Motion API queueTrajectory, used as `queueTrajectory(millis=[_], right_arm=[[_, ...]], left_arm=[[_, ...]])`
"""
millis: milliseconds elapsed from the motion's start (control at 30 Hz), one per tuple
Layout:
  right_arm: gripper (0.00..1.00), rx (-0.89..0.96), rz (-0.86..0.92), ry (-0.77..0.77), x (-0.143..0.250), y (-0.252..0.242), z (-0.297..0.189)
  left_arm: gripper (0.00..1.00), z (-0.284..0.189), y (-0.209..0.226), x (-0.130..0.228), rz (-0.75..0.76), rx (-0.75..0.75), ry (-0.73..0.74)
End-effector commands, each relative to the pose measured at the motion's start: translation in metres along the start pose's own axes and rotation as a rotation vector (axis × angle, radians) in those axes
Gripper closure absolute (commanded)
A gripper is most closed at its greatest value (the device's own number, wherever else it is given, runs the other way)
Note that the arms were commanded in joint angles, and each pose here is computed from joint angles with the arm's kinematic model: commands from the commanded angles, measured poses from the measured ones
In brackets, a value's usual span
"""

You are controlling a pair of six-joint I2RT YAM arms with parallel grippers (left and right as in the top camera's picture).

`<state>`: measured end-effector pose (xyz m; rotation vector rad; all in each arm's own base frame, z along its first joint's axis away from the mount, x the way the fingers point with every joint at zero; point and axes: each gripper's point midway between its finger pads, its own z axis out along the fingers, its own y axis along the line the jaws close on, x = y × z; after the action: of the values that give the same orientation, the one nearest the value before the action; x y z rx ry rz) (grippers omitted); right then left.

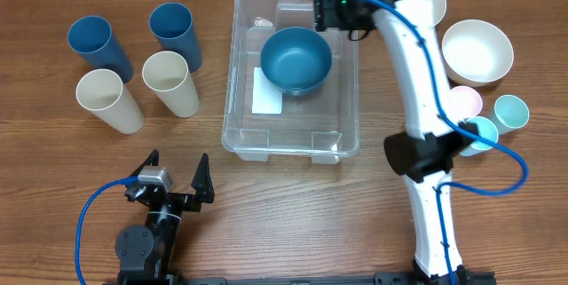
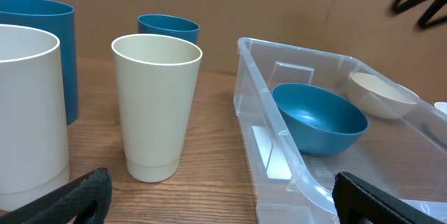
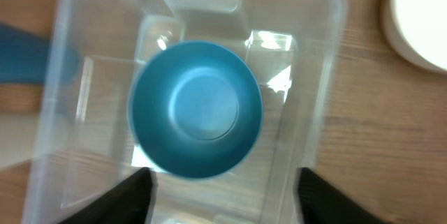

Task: Pack container
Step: 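Lift the blue bowl and carry it left over the clear bin, then lower the blue bowl into the bin and open the right gripper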

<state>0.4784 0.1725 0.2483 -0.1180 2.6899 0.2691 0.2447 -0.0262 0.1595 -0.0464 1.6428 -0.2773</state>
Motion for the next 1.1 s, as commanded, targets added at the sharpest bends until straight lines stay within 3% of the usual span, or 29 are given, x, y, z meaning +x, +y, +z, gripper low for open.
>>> queueTrajectory(millis=[0,67,167,333,533,800,1067], right_arm=[[0.62,-0.162,-0.007,-0.043,0.000,0.025,-0.044],[0.83,-0.223,-0.025,0.028,0.015,0.048,-0.033],[0.96,-0.194,-0.046,0.171,0.046,0.059,0.000],[0.96,-0.115,-0.042,0.393,0.097,0.051,0.046],[0.96,-0.061,-0.122,0.540,0.143,0.051,0.081],[0.96,-0.065,-0.145,0.536,0.158,0.052,0.126],[0.96,-0.044,-0.166,0.463,0.145,0.049,0.139]], left_arm=[[0.00,0.000,0.000,0.000,0.021,-0.001,-0.004],[0.00,0.000,0.000,0.000,0.021,-0.001,-0.004],[0.00,0.000,0.000,0.000,0.021,-0.001,-0.004],[0.00,0.000,0.000,0.000,0.021,-0.001,-0.004],[0.00,0.000,0.000,0.000,0.021,-0.001,-0.004],[0.00,0.000,0.000,0.000,0.021,-0.001,-0.004],[0.00,0.000,0.000,0.000,0.021,-0.001,-0.004]])
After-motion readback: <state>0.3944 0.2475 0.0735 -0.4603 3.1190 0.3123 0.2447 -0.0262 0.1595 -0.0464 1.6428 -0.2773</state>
